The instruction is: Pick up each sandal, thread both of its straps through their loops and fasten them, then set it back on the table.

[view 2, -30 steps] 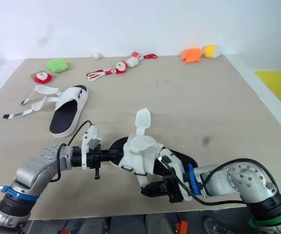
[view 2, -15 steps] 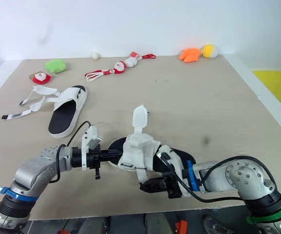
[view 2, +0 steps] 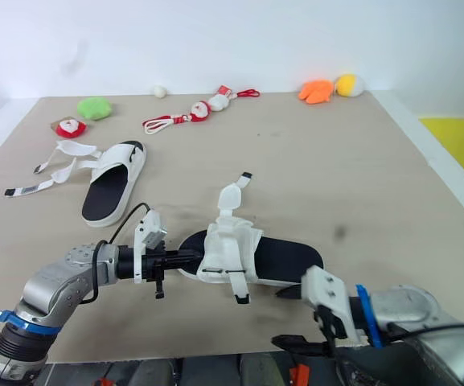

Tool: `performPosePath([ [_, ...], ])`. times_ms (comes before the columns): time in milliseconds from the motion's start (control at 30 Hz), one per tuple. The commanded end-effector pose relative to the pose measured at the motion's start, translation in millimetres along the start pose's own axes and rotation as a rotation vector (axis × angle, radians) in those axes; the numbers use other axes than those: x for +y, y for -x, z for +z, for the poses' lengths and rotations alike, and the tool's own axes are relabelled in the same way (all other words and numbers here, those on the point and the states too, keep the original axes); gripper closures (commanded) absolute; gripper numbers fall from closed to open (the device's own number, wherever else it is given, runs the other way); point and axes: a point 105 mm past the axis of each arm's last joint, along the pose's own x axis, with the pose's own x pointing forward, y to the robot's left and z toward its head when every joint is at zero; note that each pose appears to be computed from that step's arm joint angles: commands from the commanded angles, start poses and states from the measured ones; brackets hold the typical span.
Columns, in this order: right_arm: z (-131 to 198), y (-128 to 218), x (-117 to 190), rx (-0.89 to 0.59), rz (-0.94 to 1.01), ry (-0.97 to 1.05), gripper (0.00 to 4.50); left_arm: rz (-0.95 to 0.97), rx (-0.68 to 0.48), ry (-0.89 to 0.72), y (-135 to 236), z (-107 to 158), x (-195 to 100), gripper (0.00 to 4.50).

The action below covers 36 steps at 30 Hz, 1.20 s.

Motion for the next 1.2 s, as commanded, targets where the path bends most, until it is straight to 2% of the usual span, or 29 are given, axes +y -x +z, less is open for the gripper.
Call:
performPosePath([
  [33,9,1,-3,-0.023,-0.008,0.545,0.04,-0.025,-0.055,0.026,-3,9,-5,4.50],
  [133,20,-5,-9,-0.107,-0.030,0.945,0.04,-0.024,-0.070,0.055,-5,11,-7,4.50],
  [300,31,-16,-20,-0.216,-0.064,1.286,0.04,-0.006,-0.080,0.107,-6,9,-7,4.50],
  [667,51,-22,-49,-0.247,-0.185,1.417,0.04,0.093,-0.031,0.156,-5,-4,9,4.50],
  [967,57,-28,-39,-0.318,-0.141,1.434,0.04,0.140,-0.003,0.159,-6,-11,16,4.50],
  [1033,55,-30,-37,-0.316,-0.125,1.433,0.57,0.137,-0.006,0.161,-6,-11,16,4.50],
  [1100,53,-32,-36,-0.312,-0.111,1.436,1.34,0.136,-0.006,0.162,-6,-10,16,4.50],
  [1133,53,-33,-35,-0.310,-0.109,1.437,1.78,0.136,-0.006,0.163,-6,-10,16,4.50],
  [1200,52,-33,-35,-0.309,-0.110,1.435,2.97,0.136,-0.007,0.164,-6,-10,16,4.50],
])
